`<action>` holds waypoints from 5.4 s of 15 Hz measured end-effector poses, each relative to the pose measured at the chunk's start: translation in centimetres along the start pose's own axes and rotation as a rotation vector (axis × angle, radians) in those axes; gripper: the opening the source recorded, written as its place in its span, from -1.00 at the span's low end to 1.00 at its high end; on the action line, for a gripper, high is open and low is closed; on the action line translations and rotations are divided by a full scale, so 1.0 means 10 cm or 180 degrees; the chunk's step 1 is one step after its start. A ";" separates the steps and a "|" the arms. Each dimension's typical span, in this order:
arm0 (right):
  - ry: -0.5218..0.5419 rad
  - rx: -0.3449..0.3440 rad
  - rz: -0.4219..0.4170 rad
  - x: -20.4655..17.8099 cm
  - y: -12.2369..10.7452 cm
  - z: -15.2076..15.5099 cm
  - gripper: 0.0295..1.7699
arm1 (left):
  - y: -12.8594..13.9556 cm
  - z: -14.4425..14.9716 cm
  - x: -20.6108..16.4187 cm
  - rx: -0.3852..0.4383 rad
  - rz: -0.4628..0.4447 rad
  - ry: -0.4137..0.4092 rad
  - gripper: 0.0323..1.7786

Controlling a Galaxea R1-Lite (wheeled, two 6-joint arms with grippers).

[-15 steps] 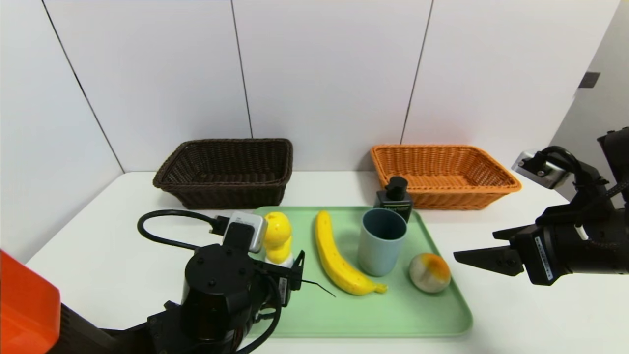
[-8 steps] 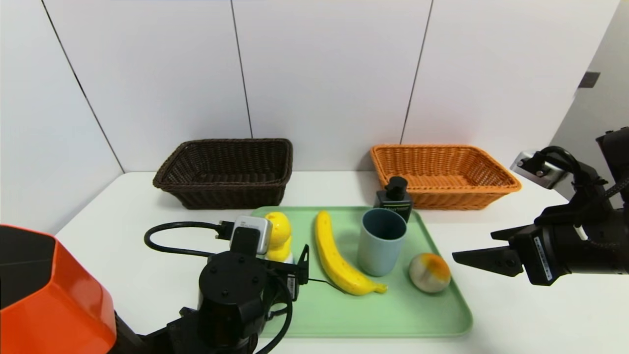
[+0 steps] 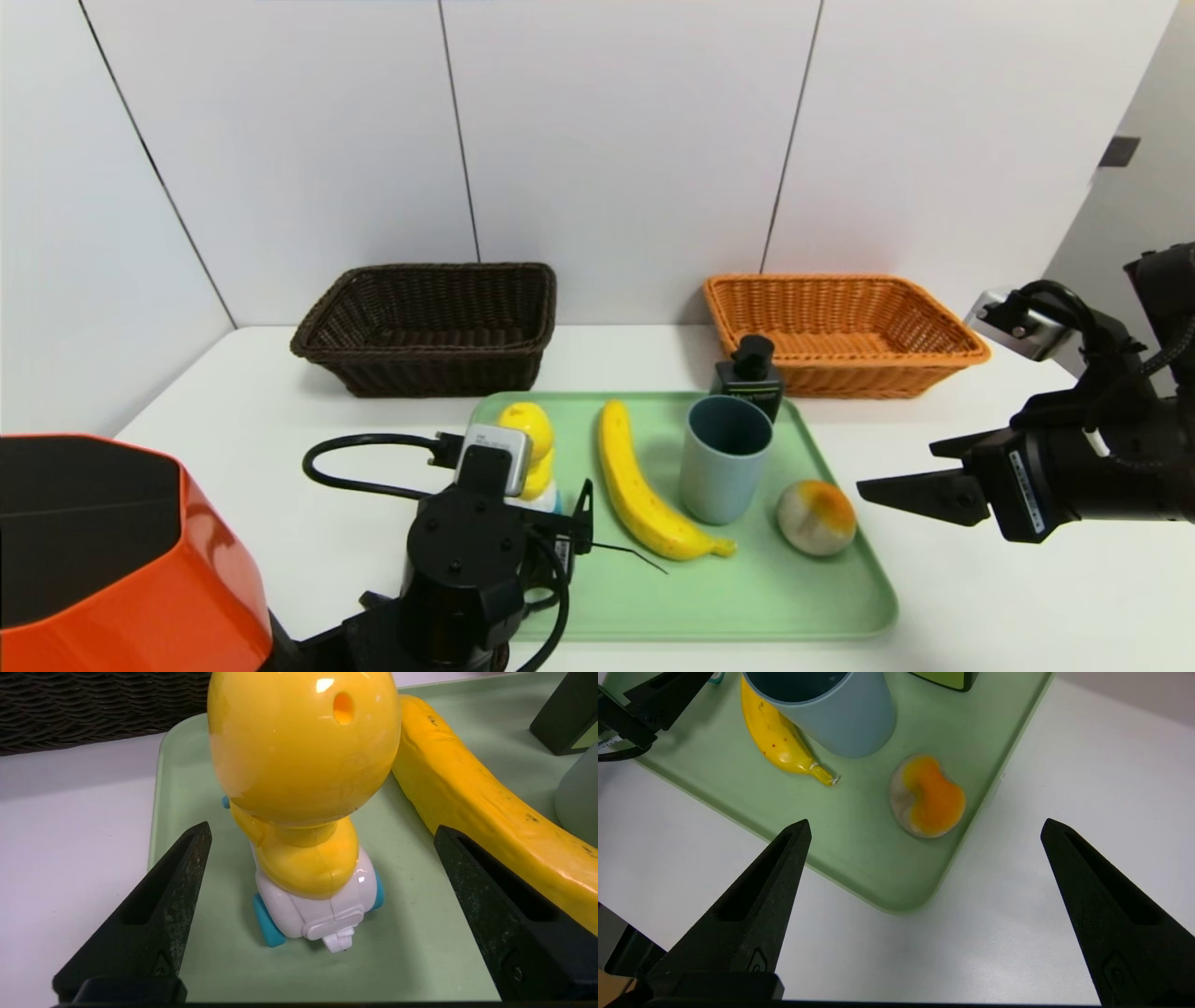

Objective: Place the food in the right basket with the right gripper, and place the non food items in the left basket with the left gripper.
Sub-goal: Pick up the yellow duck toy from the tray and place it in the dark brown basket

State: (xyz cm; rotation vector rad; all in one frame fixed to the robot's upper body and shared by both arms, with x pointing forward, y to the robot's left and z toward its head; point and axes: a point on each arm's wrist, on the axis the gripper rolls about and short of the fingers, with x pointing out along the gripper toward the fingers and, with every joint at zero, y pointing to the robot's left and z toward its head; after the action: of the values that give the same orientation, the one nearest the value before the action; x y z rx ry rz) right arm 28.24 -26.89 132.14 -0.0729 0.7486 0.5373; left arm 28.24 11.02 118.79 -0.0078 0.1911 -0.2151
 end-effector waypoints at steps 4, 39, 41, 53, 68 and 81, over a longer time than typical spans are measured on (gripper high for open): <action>0.0004 0.0000 0.0143 0.01 0.01 0.00 0.92 | 0.00 0.02 0.00 0.0167 -0.0002 -0.0060 0.90; 0.0010 -0.0048 0.0186 -0.04 0.07 -0.07 0.92 | 0.12 0.13 0.08 0.0530 0.0156 -0.0143 0.90; 0.0014 -0.0047 0.0187 -0.04 0.07 -0.08 0.92 | 0.11 0.11 0.10 0.0520 0.0159 -0.0134 0.90; 0.0025 -0.0068 0.0208 -0.04 0.09 -0.10 0.92 | 0.09 0.06 0.14 0.0531 0.0157 -0.0136 0.90; 0.0031 -0.0088 0.0225 -0.04 0.10 -0.10 0.92 | 0.12 0.03 0.23 0.0466 0.0221 -0.0209 -0.58; 0.0018 -0.0083 0.0238 -0.07 0.12 -0.11 0.92 | 0.16 0.30 0.07 0.0420 0.0174 -0.0432 -0.58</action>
State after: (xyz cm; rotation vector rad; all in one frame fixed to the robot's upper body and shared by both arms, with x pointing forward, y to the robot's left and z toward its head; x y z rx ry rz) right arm 26.56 -26.45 131.88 -0.0708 0.7521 0.6182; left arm 29.85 12.37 121.54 0.1135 0.0414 -0.1718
